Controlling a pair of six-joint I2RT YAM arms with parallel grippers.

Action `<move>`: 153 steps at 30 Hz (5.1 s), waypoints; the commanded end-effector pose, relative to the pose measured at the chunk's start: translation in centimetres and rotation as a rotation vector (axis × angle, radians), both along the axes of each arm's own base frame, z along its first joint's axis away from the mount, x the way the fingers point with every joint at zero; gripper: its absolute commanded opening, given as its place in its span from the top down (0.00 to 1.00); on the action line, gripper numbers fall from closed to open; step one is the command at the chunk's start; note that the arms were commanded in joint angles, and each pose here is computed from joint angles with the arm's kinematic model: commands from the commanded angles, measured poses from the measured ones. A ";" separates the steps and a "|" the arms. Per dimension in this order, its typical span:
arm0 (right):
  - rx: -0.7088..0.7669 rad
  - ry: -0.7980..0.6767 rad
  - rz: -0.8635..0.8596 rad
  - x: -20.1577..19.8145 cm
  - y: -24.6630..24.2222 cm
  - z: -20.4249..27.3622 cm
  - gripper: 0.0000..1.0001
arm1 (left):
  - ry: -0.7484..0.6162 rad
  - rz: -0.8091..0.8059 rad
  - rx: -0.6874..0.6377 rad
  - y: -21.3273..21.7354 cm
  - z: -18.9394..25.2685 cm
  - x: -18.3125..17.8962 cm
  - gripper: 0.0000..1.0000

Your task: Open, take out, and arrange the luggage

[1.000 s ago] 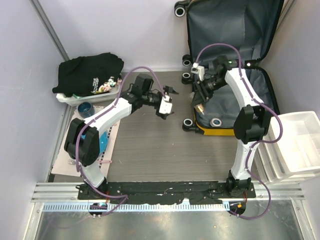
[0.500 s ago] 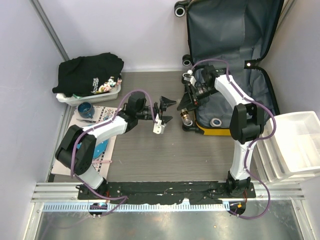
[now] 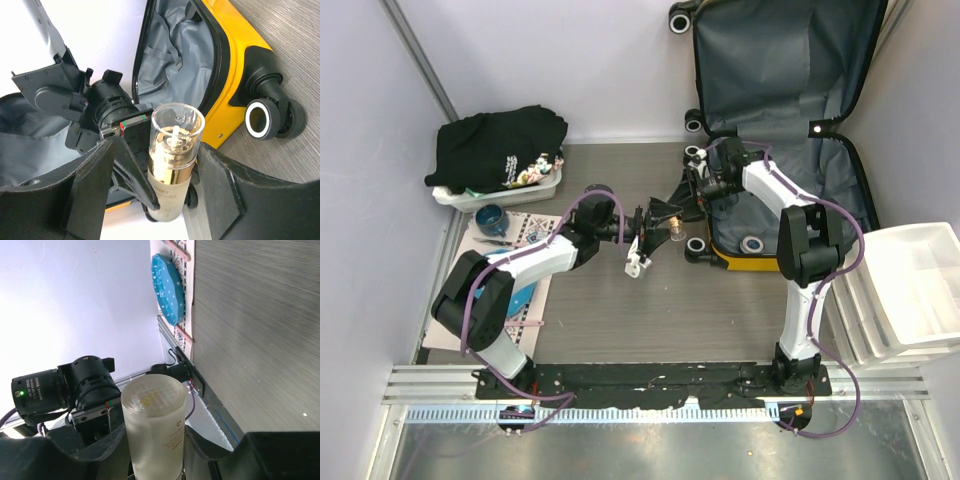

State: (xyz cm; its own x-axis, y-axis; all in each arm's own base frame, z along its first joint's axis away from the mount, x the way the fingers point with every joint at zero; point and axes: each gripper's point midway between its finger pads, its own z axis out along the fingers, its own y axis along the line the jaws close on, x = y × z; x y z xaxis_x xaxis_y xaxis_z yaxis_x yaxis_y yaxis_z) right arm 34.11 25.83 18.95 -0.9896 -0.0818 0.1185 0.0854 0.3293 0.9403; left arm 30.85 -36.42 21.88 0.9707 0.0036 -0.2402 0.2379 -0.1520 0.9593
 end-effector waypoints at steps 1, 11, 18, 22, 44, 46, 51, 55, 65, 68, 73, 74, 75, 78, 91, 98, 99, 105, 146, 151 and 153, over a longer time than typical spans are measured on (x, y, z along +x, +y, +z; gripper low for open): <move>0.109 -0.011 0.057 -1.3 1.6 3.5 0.99 | -0.112 -0.093 -0.071 -0.2 3.1 -2.0 0.36; 0.125 -0.017 0.095 -3.7 1.9 4.0 0.99 | -0.099 -0.064 -0.037 -0.1 2.1 -1.4 0.40; 0.123 -0.008 0.094 -4.4 1.7 4.2 0.99 | -0.105 -0.030 -0.001 0.1 1.3 -0.7 0.57; 0.118 -0.019 0.094 -4.6 1.6 4.4 0.99 | -0.121 -0.017 0.009 0.2 1.2 -0.5 0.71; -0.023 -0.141 0.002 0.1 2.3 2.8 0.29 | -0.331 -0.123 -0.010 -0.1 1.3 -3.1 1.00; -0.022 -0.136 0.000 0.5 2.3 2.7 0.32 | -0.332 -0.126 -0.011 -0.1 1.3 -3.2 1.00; -0.019 -0.156 -0.003 1.0 2.4 2.7 0.44 | -0.329 -0.122 -0.011 0.0 1.4 -3.2 1.00; -0.019 -0.160 -0.001 1.1 2.4 2.6 0.54 | -0.319 -0.119 -0.009 0.0 1.3 -3.2 1.00; -0.016 -0.184 0.028 -0.4 1.9 2.8 0.99 | -0.273 -0.025 -0.069 -0.1 2.1 -1.4 0.55; -0.009 -0.178 0.038 -1.0 1.8 2.9 0.99 | -0.265 0.017 -0.074 -0.1 2.6 -0.4 0.51; -0.001 -0.175 0.050 -1.7 1.5 3.0 0.99 | -0.269 0.035 -0.070 0.0 2.1 0.3 0.39; 0.000 -0.169 0.053 -1.9 1.5 3.0 0.99 | -0.264 0.037 -0.068 0.1 2.0 0.3 0.38; 0.002 -0.177 0.053 -2.0 1.5 3.2 0.99 | -0.263 0.038 -0.065 0.1 1.9 0.4 0.38; 0.007 -0.167 0.056 -2.5 1.3 3.3 0.99 | -0.244 0.044 -0.042 0.2 1.2 0.6 0.41; 0.014 -0.155 0.068 -4.2 0.9 3.4 0.99 | -0.252 0.015 -0.035 -0.1 0.8 0.7 0.57; 0.022 -0.158 0.042 -2.8 1.2 3.9 0.51 | -0.220 -0.021 -0.046 -0.5 1.4 -0.5 0.88; -0.001 -0.180 0.019 -1.9 0.8 3.7 0.39 | -0.189 -0.019 -0.048 -0.5 1.6 -0.7 0.93; -0.071 -0.466 -0.151 7.3 -3.3 7.5 0.30 | -0.010 0.060 -0.082 0.1 3.6 -0.3 1.00; -0.276 -1.294 0.033 -0.6 -4.7 18.8 0.22 | 1.367 0.064 -0.240 -2.9 11.4 1.6 1.00; -0.315 -1.311 0.040 -1.1 -4.6 18.2 0.26 | 1.362 0.051 -0.229 -3.4 11.5 1.4 1.00; -0.323 -1.326 0.021 -0.8 -4.5 18.4 0.34 | 1.362 0.048 -0.222 -3.5 11.4 1.2 1.00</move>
